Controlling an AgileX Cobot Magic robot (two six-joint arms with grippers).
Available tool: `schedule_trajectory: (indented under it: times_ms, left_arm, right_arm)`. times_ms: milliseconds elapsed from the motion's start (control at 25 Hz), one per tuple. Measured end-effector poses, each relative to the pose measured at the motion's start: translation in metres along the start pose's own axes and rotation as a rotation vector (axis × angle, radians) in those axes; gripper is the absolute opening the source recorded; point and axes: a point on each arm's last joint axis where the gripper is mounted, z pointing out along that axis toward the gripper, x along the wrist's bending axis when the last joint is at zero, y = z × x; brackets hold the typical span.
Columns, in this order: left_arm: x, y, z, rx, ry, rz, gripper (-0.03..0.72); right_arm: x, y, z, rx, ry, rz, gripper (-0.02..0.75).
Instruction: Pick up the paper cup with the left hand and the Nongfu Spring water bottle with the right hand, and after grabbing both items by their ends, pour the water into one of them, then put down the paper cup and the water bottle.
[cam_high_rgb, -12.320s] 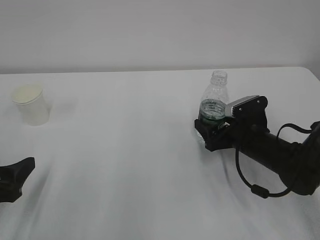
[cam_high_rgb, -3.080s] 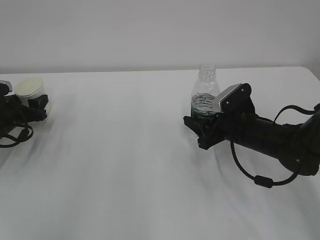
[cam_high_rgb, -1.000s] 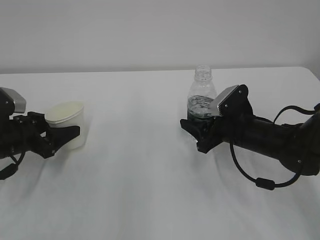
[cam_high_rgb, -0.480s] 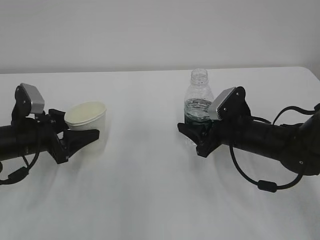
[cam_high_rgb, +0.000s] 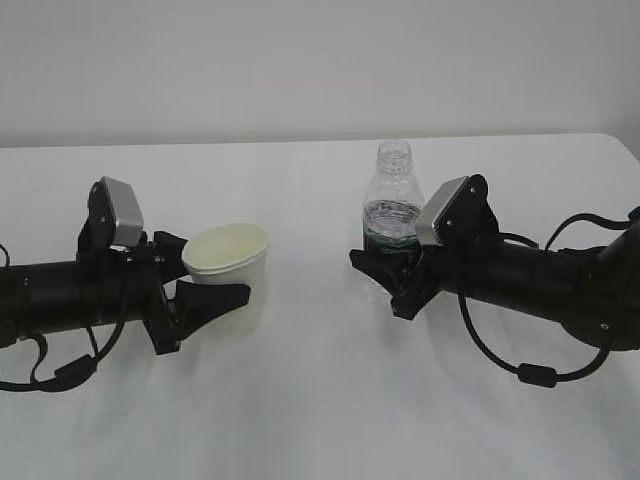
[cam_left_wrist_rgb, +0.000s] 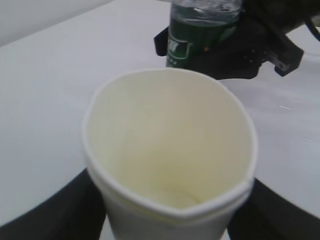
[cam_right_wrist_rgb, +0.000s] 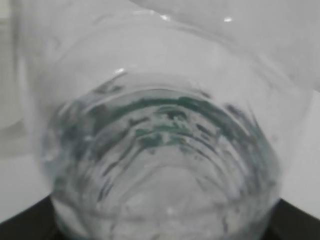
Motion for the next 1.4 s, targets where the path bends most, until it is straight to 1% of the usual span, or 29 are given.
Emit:
schedule_trajectory:
  times_ms: [240,520,720,1080,1400]
  left_arm:
    - [-0.021,0.004,0.017,0.003,-0.080,0.021,0.477]
    - [-0.040,0.006,0.030,0.006,-0.151,0.032,0.465]
    - [-0.049,0.007,0.035,0.009,-0.180,0.019,0.463]
    - [-0.061,0.009,0.042,0.011,-0.220,0.025,0.463]
    - [-0.082,0.010,0.052,0.015,-0.290,0.044,0.463]
  right_arm:
    - [0.002,0.000,0.000,-0.003,0.019,-0.011,0.477]
    - [0.004,0.002,0.000,-0.027,0.045,-0.025,0.477]
    - [0.005,0.003,0.000,-0.029,0.057,-0.031,0.477]
    - [0.008,0.004,-0.001,-0.044,0.090,-0.048,0.477]
    - [0.010,0.005,-0.001,-0.058,0.107,-0.056,0.477]
